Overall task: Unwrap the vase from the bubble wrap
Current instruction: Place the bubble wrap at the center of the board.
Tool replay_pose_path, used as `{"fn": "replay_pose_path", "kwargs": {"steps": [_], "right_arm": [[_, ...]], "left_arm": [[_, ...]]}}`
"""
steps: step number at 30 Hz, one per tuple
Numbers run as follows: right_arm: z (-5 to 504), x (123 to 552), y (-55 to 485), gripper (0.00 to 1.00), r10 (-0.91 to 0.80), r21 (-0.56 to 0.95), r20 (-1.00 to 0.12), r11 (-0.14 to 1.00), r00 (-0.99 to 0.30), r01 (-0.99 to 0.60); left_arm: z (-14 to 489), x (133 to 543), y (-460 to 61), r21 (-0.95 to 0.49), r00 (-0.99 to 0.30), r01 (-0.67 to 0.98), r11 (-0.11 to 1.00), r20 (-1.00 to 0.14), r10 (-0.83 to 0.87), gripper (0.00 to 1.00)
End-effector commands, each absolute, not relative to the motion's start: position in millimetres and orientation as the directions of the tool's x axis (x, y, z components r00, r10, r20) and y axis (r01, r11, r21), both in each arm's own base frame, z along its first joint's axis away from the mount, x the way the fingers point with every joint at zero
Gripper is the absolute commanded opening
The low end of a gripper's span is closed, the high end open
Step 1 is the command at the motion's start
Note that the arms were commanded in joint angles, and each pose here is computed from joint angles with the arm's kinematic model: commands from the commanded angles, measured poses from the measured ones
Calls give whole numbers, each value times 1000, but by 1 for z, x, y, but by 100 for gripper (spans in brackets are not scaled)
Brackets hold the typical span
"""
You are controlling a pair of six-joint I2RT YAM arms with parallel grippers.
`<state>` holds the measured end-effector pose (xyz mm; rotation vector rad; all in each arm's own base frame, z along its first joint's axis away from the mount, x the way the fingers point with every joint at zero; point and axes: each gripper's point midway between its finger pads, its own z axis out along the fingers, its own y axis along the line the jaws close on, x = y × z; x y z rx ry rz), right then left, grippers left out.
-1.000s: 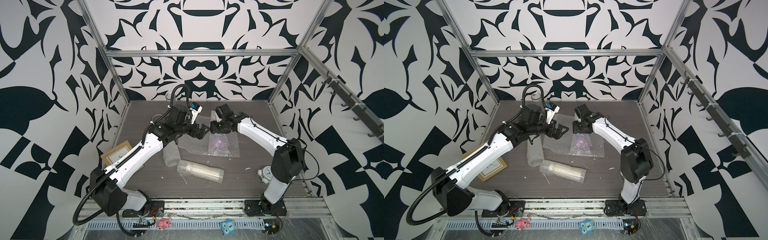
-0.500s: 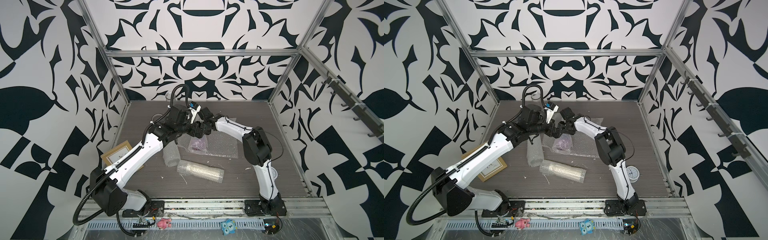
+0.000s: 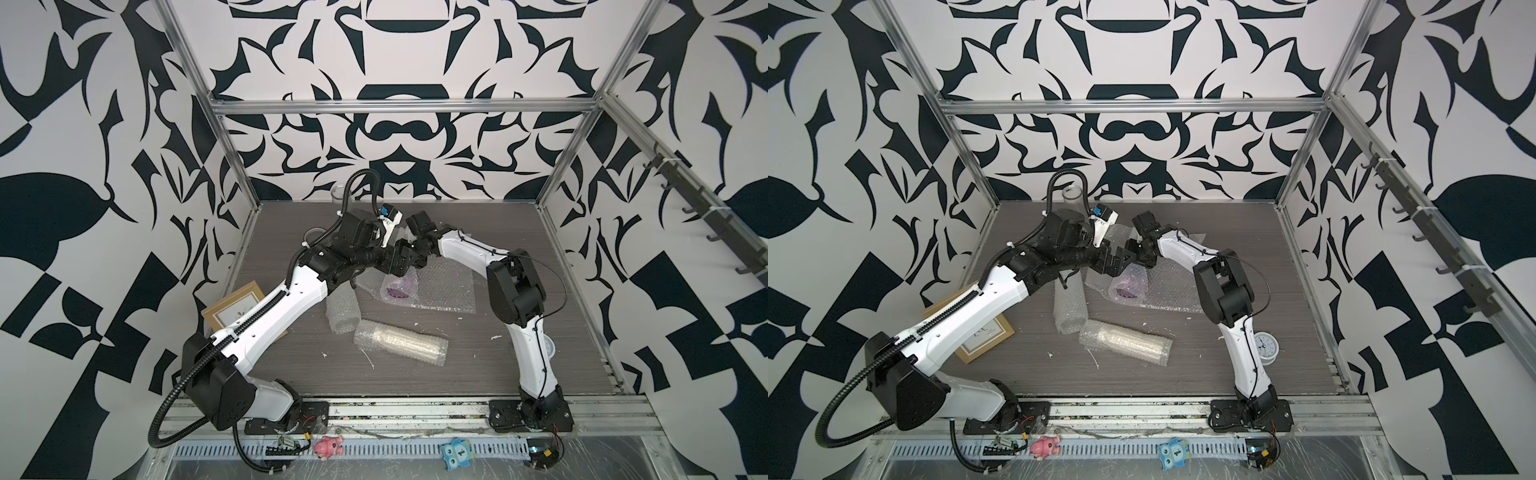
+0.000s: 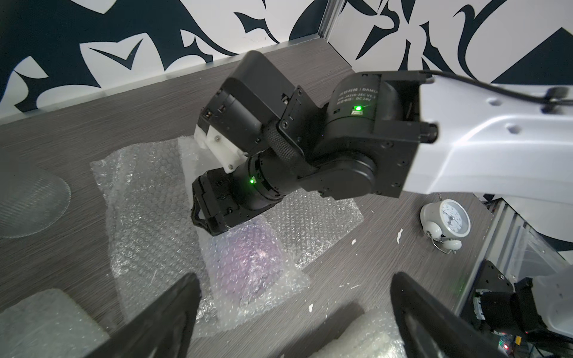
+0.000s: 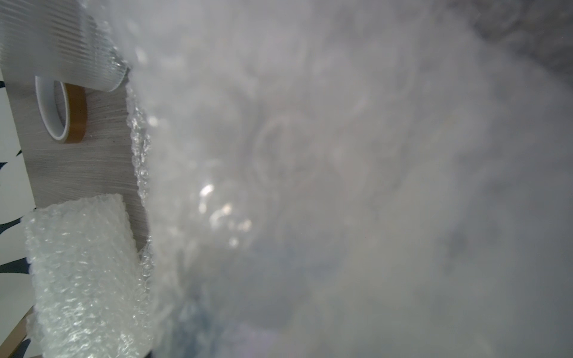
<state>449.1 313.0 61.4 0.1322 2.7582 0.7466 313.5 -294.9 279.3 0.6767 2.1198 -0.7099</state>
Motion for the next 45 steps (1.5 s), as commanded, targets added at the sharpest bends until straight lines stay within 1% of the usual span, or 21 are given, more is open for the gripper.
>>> {"fn": "replay_pose_path", "kwargs": {"steps": [1, 5, 12, 15, 18, 19, 20, 23, 28, 32, 34, 37, 40, 45], "right_arm": [[83, 440, 297, 59, 111, 505, -270, 862, -957, -42], [77, 423, 276, 61, 52, 469, -248, 880, -967, -73], [76, 400, 246, 67, -10, 384, -253, 917, -967, -110], [80, 397, 239, 72, -15, 359, -274, 926, -962, -116], [92, 401, 234, 79, -3, 338, -315, 934, -949, -115], [98, 404, 233, 88, 3, 335, -333, 935, -943, -115], [102, 406, 232, 91, 8, 332, -346, 936, -938, -115], [120, 413, 229, 93, 29, 322, -398, 940, -917, -110], [157, 420, 216, 94, 61, 285, -488, 954, -871, -93], [188, 421, 199, 93, 108, 256, -559, 965, -822, -47], [203, 416, 188, 91, 129, 238, -595, 971, -793, -21], [223, 405, 179, 88, 173, 267, -641, 964, -748, -5], [230, 388, 174, 87, 197, 294, -662, 956, -723, -10], [223, 367, 173, 83, 185, 276, -669, 961, -720, -10]], "left_arm": [[269, 310, -297, -277, -575, 660, 698, -784, 233, 99], [267, 312, -296, -276, -581, 656, 702, -778, 237, 99], [268, 312, -296, -272, -577, 657, 703, -781, 238, 99], [270, 310, -297, -280, -579, 660, 697, -781, 235, 99], [270, 309, -297, -284, -580, 662, 694, -781, 233, 99], [271, 309, -298, -287, -581, 662, 693, -781, 232, 100], [271, 309, -298, -287, -580, 663, 692, -781, 232, 99], [270, 310, -298, -287, -582, 662, 693, -779, 233, 100], [269, 310, -298, -293, -589, 658, 694, -774, 232, 99], [271, 308, -301, -311, -596, 661, 682, -770, 226, 99], [271, 307, -302, -319, -600, 661, 679, -768, 224, 99], [272, 306, -303, -333, -609, 657, 676, -763, 216, 100], [272, 306, -303, -341, -617, 649, 680, -759, 208, 99], [270, 309, -297, -339, -632, 617, 710, -751, 190, 99]]}}
